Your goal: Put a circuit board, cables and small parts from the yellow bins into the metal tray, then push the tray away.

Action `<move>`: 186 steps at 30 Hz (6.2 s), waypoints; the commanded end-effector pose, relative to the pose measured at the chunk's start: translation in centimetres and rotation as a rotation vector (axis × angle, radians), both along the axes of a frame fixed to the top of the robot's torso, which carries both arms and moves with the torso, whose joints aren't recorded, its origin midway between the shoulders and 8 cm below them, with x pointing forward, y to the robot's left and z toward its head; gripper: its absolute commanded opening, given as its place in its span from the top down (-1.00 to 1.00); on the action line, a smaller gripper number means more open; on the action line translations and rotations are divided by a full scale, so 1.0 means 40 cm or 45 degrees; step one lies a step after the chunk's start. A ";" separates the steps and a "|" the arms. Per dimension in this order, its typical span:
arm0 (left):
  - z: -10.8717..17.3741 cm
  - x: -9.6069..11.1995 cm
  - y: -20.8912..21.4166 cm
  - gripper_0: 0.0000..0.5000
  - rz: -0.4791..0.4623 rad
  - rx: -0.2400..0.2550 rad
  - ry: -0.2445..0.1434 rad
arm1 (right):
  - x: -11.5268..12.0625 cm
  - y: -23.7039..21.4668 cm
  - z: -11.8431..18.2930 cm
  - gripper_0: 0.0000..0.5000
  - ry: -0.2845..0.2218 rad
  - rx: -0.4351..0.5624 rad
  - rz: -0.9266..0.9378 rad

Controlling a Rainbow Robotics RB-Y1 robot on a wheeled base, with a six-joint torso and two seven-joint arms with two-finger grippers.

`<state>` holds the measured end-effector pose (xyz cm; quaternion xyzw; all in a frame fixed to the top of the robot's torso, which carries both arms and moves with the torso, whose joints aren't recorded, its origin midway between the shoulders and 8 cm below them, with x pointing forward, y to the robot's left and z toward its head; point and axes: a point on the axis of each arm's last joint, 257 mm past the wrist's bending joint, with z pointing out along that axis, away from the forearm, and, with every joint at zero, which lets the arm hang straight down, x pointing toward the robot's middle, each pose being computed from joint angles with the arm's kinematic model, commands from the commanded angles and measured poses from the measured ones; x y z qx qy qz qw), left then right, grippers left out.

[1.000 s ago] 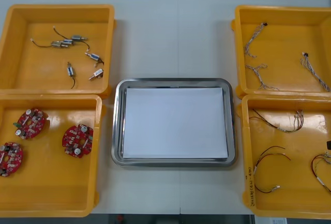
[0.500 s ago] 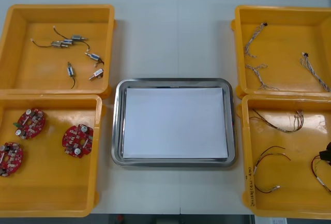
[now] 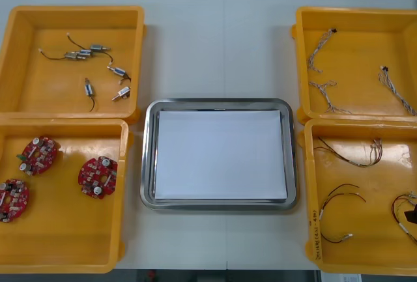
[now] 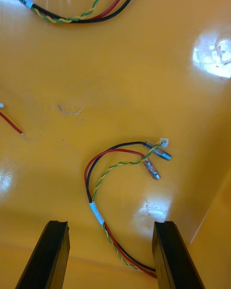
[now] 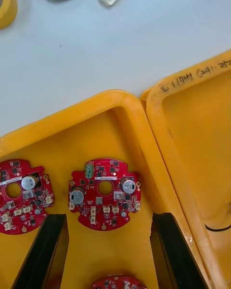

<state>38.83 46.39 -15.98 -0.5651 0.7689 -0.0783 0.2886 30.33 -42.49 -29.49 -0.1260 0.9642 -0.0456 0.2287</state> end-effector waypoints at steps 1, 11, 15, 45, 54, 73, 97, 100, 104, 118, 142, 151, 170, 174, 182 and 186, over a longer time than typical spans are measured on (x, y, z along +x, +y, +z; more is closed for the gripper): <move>-0.038 -0.025 -0.007 -1.00 -0.005 0.042 -0.009 | -0.024 0.021 -0.016 -1.00 0.017 -0.035 0.084; -0.113 -0.047 -0.032 -1.00 0.011 0.018 0.011 | -0.033 0.012 -0.090 -1.00 0.035 0.003 0.061; -0.152 -0.061 -0.028 -1.00 0.027 0.037 0.025 | -0.042 0.003 -0.111 -1.00 0.058 -0.002 0.067; -0.274 -0.106 0.005 -1.00 0.086 0.024 0.052 | -0.044 -0.021 -0.169 -1.00 0.058 -0.041 0.104; -0.303 -0.098 0.014 -1.00 0.078 0.036 0.058 | -0.040 -0.034 -0.196 -1.00 0.030 -0.035 0.080; -0.361 -0.088 0.026 -1.00 0.069 0.058 0.074 | -0.060 -0.018 -0.210 0.83 0.049 0.016 0.048; -0.410 -0.110 0.022 -1.00 0.045 0.075 0.110 | 0.021 -0.027 -0.092 1.00 -0.045 -0.014 0.069; -0.412 -0.112 0.021 -1.00 0.046 0.073 0.112 | 0.016 -0.017 -0.055 1.00 -0.023 -0.022 0.082; -0.411 -0.109 0.019 -1.00 0.043 0.073 0.109 | 0.011 -0.011 -0.010 1.00 -0.008 -0.035 0.093; -0.418 -0.107 0.021 1.00 0.028 0.101 0.112 | 0.018 0.023 0.178 1.00 -0.006 -0.025 0.131; -0.366 -0.119 -0.006 1.00 -0.007 0.071 0.130 | 0.087 0.211 0.408 1.00 -0.068 -0.101 0.512; -0.315 -0.137 -0.040 1.00 -0.045 0.062 0.149 | 0.115 0.325 0.443 1.00 -0.084 -0.095 0.699; -0.312 -0.109 -0.184 1.00 -0.201 0.097 0.125 | 0.139 0.469 0.462 1.00 -0.068 -0.176 0.932; -0.329 -0.113 -0.216 1.00 -0.235 0.105 0.138 | 0.138 0.492 0.455 1.00 -0.056 -0.197 0.972; -0.349 -0.107 -0.245 1.00 -0.263 0.114 0.129 | 0.134 0.522 0.439 1.00 -0.032 -0.228 1.029; -0.357 -0.103 -0.249 1.00 -0.272 0.125 0.125 | 0.136 0.530 0.428 1.00 -0.019 -0.260 1.052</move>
